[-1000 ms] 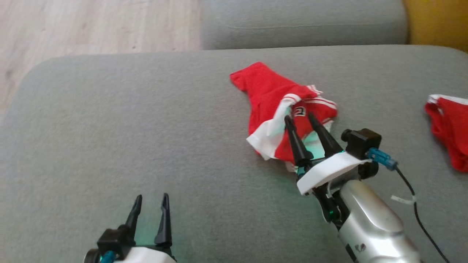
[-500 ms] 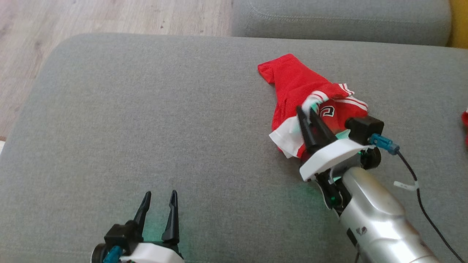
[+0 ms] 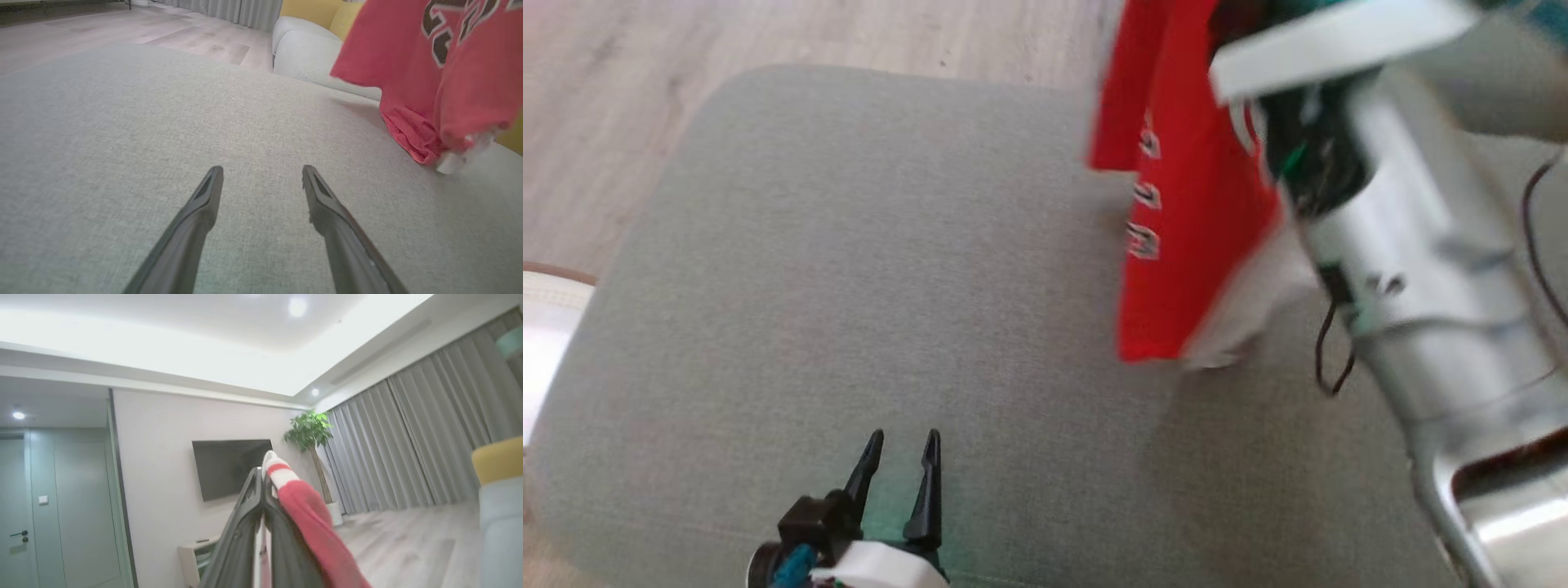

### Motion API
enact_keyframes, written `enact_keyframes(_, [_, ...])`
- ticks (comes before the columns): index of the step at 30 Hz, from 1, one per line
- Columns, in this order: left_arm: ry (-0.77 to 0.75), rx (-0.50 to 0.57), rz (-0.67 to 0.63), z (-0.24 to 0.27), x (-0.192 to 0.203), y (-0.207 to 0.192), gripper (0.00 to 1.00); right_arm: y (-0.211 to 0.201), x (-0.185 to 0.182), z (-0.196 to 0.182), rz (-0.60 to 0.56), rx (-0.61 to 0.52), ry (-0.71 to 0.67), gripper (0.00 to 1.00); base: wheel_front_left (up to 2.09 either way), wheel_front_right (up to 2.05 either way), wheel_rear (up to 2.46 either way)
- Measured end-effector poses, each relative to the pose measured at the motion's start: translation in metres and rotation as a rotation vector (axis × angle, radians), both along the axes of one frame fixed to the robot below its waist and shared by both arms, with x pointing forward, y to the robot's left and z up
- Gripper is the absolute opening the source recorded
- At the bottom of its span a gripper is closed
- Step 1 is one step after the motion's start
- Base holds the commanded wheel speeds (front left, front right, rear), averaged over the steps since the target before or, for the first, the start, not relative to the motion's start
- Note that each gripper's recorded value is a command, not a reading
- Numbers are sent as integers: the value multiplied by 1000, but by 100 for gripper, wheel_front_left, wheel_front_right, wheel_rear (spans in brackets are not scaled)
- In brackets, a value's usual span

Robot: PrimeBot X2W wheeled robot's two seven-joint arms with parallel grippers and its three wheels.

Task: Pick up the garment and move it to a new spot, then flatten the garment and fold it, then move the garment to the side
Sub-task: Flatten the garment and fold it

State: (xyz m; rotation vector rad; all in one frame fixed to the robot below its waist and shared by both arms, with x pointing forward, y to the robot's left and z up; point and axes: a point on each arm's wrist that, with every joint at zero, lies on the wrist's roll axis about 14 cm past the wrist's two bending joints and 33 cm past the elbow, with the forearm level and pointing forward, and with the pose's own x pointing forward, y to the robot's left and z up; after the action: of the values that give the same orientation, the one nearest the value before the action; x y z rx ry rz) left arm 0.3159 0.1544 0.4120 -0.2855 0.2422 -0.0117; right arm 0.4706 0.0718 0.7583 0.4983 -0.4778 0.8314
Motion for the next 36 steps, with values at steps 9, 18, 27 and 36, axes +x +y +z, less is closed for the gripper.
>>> enact_keyframes(9, [6,-10,31,-4,-17,6,100,-19,-3,34,-80,5,-62,0,0,0,0])
enact_keyframes(18, [1,-12,-66,-1,7,-20,100,-140,5,-238,-382,-345,494,0,0,0,0])
enact_keyframes(27, [21,-18,-155,-8,23,-46,100,-255,-32,-310,-627,-390,703,100,0,0,0])
enact_keyframes(36, [10,-12,-183,-4,30,-57,100,-265,-47,-304,-689,-446,646,100,0,0,0])
